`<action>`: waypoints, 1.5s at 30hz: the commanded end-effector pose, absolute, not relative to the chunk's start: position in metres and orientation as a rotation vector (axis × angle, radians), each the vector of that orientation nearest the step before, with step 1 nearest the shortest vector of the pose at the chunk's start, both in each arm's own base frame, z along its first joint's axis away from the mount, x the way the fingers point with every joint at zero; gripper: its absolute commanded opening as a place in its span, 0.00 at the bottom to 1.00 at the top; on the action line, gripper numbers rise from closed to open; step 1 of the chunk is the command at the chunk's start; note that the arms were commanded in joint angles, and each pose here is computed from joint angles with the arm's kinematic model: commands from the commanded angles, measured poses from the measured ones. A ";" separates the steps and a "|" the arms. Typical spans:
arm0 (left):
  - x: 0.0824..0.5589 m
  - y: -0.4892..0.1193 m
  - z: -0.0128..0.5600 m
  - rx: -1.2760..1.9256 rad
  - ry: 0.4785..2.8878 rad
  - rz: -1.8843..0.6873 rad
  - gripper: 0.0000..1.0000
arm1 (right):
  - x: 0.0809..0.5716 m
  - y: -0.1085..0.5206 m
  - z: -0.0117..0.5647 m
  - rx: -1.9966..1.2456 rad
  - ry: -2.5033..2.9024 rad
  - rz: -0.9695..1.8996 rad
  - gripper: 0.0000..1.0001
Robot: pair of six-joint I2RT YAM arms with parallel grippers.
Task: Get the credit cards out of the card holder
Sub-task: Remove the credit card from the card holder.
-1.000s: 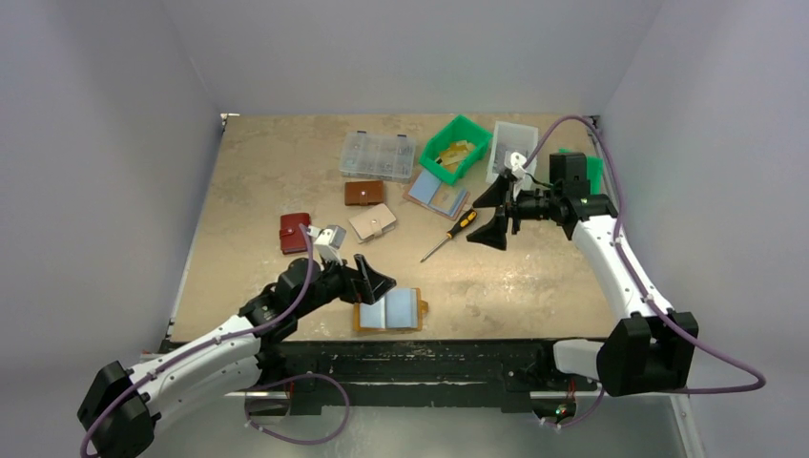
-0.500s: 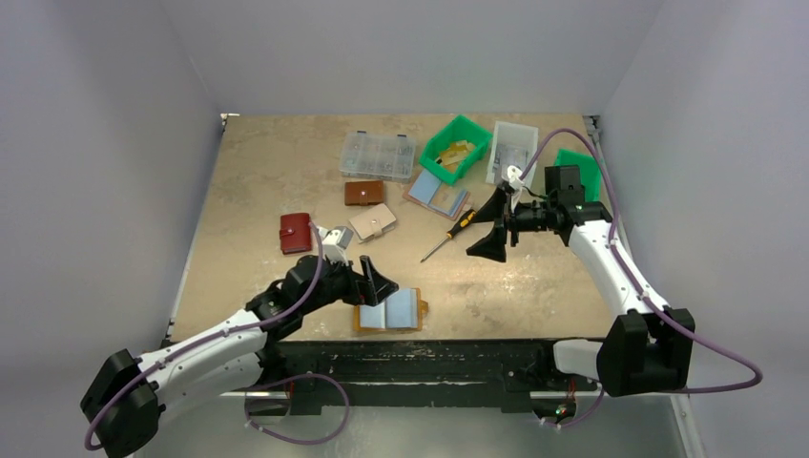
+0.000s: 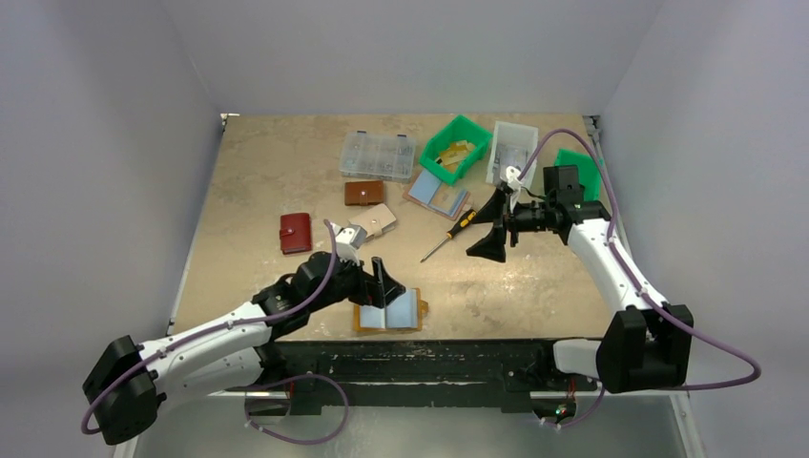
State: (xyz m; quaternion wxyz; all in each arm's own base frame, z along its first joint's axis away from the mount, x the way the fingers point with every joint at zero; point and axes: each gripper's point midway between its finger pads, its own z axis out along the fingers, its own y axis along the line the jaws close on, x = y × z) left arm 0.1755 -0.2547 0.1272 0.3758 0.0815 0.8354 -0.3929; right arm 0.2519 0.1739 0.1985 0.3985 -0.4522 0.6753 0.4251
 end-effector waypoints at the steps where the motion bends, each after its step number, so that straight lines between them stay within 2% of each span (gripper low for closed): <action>1: 0.179 -0.266 0.138 0.276 2.105 -0.971 0.92 | 0.260 0.173 0.206 -1.162 1.686 1.035 0.99; 14: 0.180 -0.278 0.123 0.269 2.152 -0.871 0.92 | 0.266 0.171 0.195 -1.148 1.733 1.040 0.99; 23: 0.183 -0.277 0.103 0.144 2.262 -0.817 0.82 | 0.268 0.170 0.190 -1.142 1.754 1.036 0.99; 33: 0.174 -0.274 0.086 0.033 2.426 -0.631 0.67 | 0.269 0.170 0.187 -1.138 1.767 1.039 0.99; 41: 0.174 -0.270 0.063 0.043 2.518 -0.288 0.68 | 0.269 0.170 0.187 -1.137 1.769 1.038 0.99; 45: 0.172 -0.279 0.060 0.072 2.527 -0.241 0.69 | 0.269 0.170 0.186 -1.137 1.772 1.038 0.99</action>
